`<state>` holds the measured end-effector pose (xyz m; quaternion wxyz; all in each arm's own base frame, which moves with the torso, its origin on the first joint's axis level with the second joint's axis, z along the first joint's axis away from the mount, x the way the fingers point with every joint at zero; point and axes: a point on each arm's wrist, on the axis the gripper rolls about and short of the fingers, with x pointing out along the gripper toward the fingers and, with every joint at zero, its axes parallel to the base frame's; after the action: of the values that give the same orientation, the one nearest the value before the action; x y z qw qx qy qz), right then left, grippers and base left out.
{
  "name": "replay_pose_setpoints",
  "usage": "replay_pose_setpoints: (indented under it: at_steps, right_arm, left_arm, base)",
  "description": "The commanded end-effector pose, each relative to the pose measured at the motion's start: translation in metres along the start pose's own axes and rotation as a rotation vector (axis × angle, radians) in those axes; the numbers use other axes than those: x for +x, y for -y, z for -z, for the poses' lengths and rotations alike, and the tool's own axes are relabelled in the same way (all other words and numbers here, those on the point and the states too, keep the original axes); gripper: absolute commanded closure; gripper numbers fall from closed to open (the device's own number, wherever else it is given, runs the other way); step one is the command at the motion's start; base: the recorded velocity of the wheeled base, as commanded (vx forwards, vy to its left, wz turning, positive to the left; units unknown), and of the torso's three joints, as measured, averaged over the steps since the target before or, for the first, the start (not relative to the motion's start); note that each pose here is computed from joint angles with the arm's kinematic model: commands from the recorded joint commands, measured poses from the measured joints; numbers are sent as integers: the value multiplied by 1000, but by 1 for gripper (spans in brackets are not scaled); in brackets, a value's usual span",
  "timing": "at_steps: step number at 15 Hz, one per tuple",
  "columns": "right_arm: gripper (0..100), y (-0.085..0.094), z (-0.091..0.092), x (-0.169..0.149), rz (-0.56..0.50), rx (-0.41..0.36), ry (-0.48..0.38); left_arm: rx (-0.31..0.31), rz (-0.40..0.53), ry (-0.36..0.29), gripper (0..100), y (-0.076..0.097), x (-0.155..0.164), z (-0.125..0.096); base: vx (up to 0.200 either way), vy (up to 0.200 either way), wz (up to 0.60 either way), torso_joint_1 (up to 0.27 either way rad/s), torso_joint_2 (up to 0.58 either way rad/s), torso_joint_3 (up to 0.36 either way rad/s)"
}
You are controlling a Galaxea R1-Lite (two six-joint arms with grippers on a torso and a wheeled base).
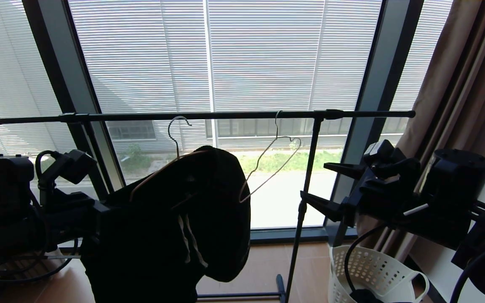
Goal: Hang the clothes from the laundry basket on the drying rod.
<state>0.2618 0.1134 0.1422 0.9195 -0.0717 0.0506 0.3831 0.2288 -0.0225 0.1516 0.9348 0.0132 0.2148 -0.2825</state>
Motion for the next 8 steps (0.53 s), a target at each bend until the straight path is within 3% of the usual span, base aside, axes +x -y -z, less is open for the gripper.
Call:
replay_pose_setpoints:
  at_steps: [1, 5, 8]
  right_arm:
    - [0, 0, 0, 0, 0, 0, -1]
    - [0, 1, 2, 0, 1, 4, -5]
    - [0, 1, 1, 1, 5, -7, 20]
  left_arm:
    - [-5, 2, -11, 100, -1, 2, 2]
    - [-19, 6, -24, 100, -3, 6, 4]
    - [-31, 11, -52, 100, -4, 12, 9]
  base:
    - [0, 0, 0, 149, -378, -207]
    - [0, 0, 0, 159, -360, -205]
    - [200, 0, 0, 27, -71, -32]
